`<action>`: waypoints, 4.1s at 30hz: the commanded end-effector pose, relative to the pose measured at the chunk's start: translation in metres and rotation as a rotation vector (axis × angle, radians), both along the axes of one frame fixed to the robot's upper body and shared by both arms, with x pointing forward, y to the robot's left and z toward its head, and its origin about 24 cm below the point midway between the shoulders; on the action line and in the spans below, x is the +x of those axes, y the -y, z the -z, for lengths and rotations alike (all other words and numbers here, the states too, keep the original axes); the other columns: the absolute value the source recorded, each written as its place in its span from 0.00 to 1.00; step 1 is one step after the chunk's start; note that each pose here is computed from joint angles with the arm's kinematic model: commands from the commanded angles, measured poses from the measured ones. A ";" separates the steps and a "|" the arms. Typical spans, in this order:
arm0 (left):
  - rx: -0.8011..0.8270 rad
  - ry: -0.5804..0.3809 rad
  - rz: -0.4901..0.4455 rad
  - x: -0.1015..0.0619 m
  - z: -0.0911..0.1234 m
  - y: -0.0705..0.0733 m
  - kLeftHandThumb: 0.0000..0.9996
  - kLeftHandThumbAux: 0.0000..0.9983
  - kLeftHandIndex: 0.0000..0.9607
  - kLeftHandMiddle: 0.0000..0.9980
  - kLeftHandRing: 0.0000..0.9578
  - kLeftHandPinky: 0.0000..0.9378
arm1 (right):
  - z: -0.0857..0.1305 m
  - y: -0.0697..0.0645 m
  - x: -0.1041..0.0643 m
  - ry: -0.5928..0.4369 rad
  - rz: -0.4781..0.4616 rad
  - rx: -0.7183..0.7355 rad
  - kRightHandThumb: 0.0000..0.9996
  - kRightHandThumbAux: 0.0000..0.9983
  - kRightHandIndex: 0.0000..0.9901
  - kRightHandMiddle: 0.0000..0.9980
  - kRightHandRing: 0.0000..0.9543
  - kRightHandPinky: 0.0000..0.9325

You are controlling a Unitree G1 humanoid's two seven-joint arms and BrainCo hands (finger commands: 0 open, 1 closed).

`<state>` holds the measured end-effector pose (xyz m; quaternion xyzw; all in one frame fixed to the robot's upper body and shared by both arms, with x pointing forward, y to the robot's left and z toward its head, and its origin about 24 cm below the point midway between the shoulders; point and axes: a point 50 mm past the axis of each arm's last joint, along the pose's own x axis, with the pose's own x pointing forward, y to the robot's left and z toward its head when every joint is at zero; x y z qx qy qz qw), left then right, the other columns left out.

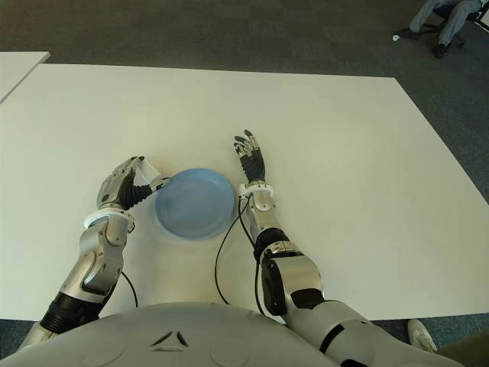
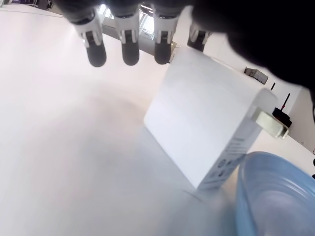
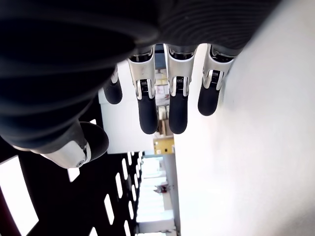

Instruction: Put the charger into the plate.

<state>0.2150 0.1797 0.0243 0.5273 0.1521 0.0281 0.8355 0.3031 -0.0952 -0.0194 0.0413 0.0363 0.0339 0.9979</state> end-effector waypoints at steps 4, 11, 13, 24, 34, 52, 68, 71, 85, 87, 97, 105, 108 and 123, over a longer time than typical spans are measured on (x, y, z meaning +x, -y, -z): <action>0.027 -0.010 -0.003 -0.004 0.006 0.001 0.17 0.27 0.00 0.00 0.00 0.00 | 0.014 -0.008 -0.011 -0.078 0.001 0.017 0.00 0.52 0.09 0.26 0.25 0.22; 0.038 -0.012 -0.001 -0.005 0.009 0.002 0.17 0.27 0.00 0.00 0.00 0.00 | 0.014 -0.008 -0.011 -0.074 0.004 0.018 0.00 0.52 0.10 0.26 0.26 0.22; 0.040 -0.012 0.002 -0.005 0.009 0.003 0.18 0.27 0.00 0.00 0.00 0.00 | 0.014 -0.007 -0.011 -0.072 0.005 0.019 0.00 0.52 0.10 0.26 0.26 0.22; 0.050 -0.008 0.018 -0.004 0.013 0.004 0.18 0.29 0.00 0.00 0.00 0.00 | 0.014 -0.007 -0.011 -0.069 0.006 0.018 0.00 0.52 0.10 0.26 0.25 0.21; 0.045 -0.012 0.018 -0.002 0.017 0.003 0.17 0.30 0.00 0.00 0.00 0.00 | 0.014 -0.007 -0.012 -0.067 0.001 0.022 0.00 0.52 0.10 0.26 0.25 0.20; 0.029 0.056 0.012 0.010 0.030 -0.004 0.23 0.34 0.00 0.00 0.00 0.00 | 0.014 -0.006 -0.012 -0.059 -0.001 0.025 0.00 0.52 0.11 0.26 0.25 0.22; 0.027 0.217 0.009 0.027 0.039 -0.023 0.29 0.35 0.00 0.00 0.00 0.09 | 0.014 -0.004 -0.013 -0.061 -0.006 0.023 0.00 0.52 0.11 0.26 0.25 0.22; 0.034 0.245 0.017 0.030 0.040 -0.025 0.29 0.34 0.00 0.00 0.01 0.11 | 0.014 -0.003 -0.013 -0.062 -0.005 0.024 0.00 0.52 0.11 0.26 0.25 0.21; 0.061 0.365 0.014 0.039 0.045 -0.037 0.50 0.36 0.14 0.17 0.19 0.27 | 0.015 -0.002 -0.012 -0.070 -0.008 0.029 0.00 0.52 0.11 0.28 0.27 0.24; 0.062 0.382 0.003 0.041 0.044 -0.038 0.54 0.37 0.20 0.23 0.24 0.31 | 0.015 -0.002 -0.012 -0.070 -0.009 0.031 0.00 0.52 0.11 0.28 0.28 0.24; 0.088 0.448 -0.050 0.045 0.041 -0.043 0.67 0.49 0.55 0.67 0.71 0.69 | 0.015 -0.001 -0.013 -0.067 -0.018 0.040 0.00 0.53 0.12 0.31 0.30 0.25; 0.119 0.453 -0.044 0.047 0.035 -0.047 0.73 0.67 0.48 0.79 0.82 0.84 | 0.016 0.000 -0.013 -0.070 -0.020 0.042 0.00 0.52 0.12 0.33 0.32 0.26; 0.125 0.452 -0.033 0.047 0.034 -0.047 0.74 0.69 0.47 0.81 0.84 0.88 | 0.016 0.000 -0.013 -0.074 -0.021 0.041 0.00 0.52 0.12 0.33 0.32 0.25; 0.049 0.470 0.018 0.046 0.028 -0.048 0.75 0.70 0.46 0.87 0.90 0.93 | 0.017 0.000 -0.012 -0.084 -0.028 0.041 0.00 0.50 0.12 0.33 0.33 0.26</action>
